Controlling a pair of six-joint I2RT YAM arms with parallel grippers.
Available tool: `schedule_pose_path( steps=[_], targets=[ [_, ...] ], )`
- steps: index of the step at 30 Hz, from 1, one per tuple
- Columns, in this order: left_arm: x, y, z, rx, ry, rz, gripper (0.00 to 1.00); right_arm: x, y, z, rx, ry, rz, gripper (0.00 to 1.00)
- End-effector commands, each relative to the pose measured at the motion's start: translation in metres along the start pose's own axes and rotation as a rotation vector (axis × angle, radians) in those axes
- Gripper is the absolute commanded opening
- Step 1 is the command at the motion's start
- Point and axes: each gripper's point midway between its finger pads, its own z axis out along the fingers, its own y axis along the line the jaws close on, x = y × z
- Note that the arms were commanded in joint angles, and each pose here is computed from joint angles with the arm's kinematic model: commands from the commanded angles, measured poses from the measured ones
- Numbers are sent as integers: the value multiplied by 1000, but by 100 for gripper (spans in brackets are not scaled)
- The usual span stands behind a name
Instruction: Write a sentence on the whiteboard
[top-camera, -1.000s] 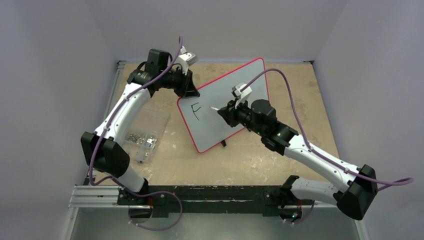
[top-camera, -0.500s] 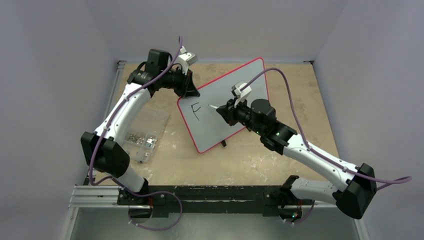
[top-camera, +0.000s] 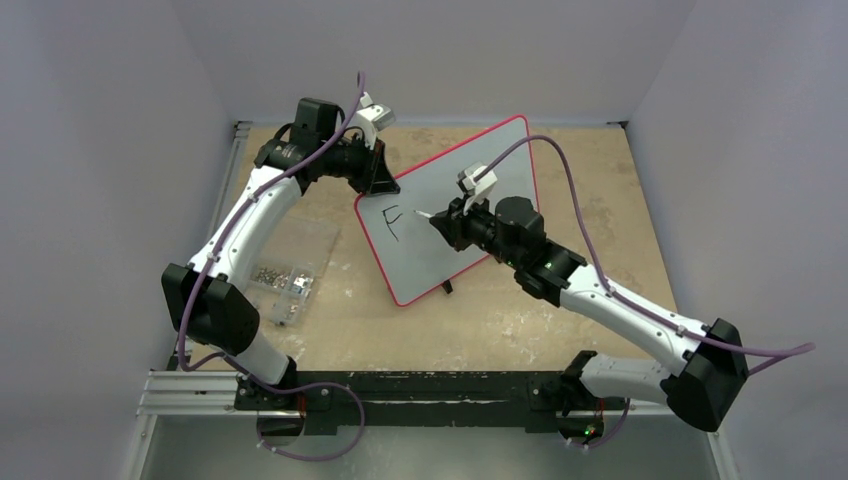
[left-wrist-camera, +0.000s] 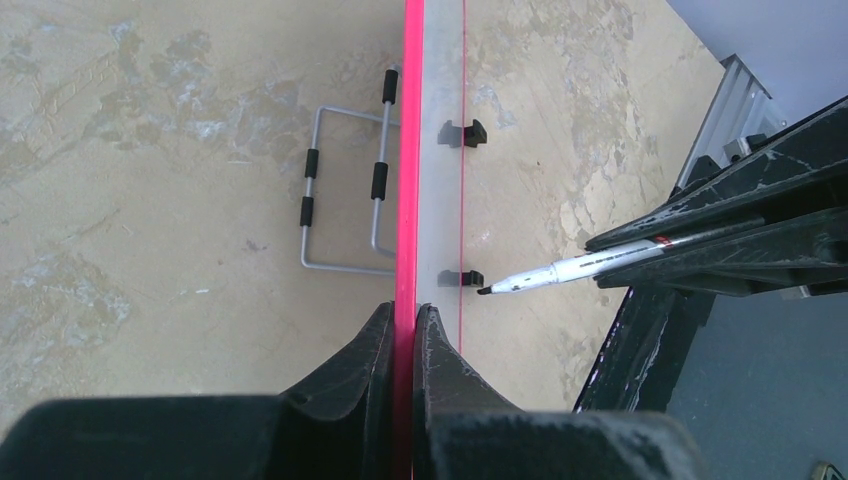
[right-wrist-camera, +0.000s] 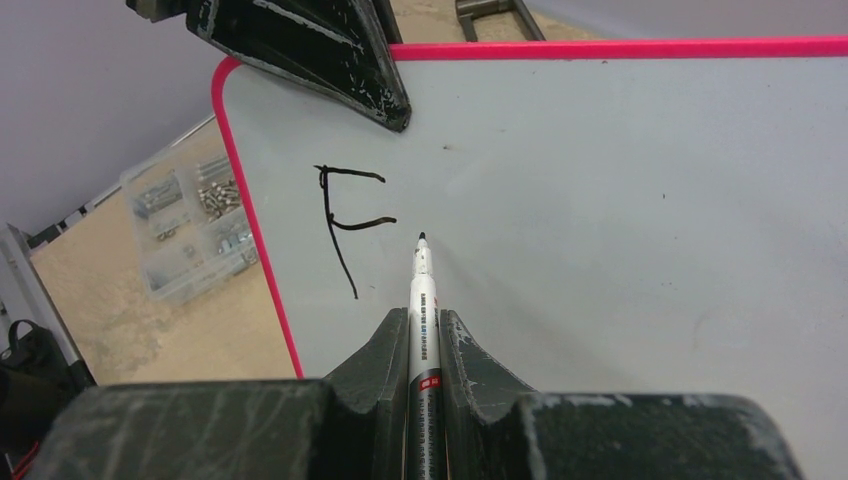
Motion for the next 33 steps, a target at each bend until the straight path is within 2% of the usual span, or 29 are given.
schedule_pose_path(
  steps=[1,20,24,33],
  targets=[
    [-9,17,-6,-111,-31,78,0,-10,-1,6,4,-33,-7,0],
    [-9,16,-7,-104,-33,77,0,3,-1,27,0,16,0,0],
    [-10,15,-7,-105,-34,79,0,7,7,28,-43,34,-1,0],
    [-9,15,-7,-103,-33,77,0,29,7,26,-58,98,0,0]
  ],
)
